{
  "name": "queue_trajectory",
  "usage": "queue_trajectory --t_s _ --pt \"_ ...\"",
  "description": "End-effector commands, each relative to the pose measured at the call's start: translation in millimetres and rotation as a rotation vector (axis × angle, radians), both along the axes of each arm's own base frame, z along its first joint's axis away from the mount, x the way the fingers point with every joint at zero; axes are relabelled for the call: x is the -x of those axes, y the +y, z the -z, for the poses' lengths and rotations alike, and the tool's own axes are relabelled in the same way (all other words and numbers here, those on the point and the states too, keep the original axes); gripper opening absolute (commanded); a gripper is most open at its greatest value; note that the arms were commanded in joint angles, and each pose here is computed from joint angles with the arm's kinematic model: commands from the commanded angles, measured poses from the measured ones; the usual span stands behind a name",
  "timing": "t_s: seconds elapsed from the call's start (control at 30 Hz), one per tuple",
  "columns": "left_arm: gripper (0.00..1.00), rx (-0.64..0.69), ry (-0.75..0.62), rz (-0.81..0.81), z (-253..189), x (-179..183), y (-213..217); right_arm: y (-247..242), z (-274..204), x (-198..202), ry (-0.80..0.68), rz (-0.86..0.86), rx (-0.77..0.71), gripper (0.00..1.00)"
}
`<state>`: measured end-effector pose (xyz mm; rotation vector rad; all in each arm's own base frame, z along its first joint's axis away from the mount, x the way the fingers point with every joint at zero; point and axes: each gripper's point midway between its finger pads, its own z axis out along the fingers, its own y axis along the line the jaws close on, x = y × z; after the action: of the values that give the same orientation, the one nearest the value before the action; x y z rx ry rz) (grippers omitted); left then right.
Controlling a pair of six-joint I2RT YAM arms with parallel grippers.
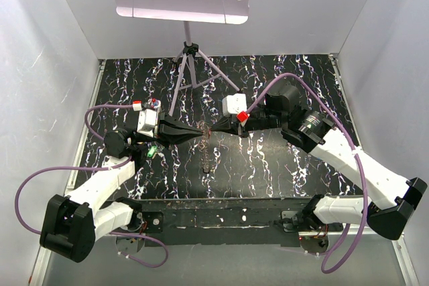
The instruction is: Put the keys on the keyring
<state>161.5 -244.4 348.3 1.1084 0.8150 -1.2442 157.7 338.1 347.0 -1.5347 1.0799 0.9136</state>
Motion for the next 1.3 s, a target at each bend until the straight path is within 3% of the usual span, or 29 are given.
queue_trajectory --t_s 0.0,1.27 --pt "0.0 0.04 -0.105 -0.007 -21 9 3 0 -31 4 -0.051 -0.01 -0.062 0.01" --pt "0.0 0.068 -0.095 -0.096 -22 -7 7 1 -30 5 -0.049 -0.013 -0.06 0.01"
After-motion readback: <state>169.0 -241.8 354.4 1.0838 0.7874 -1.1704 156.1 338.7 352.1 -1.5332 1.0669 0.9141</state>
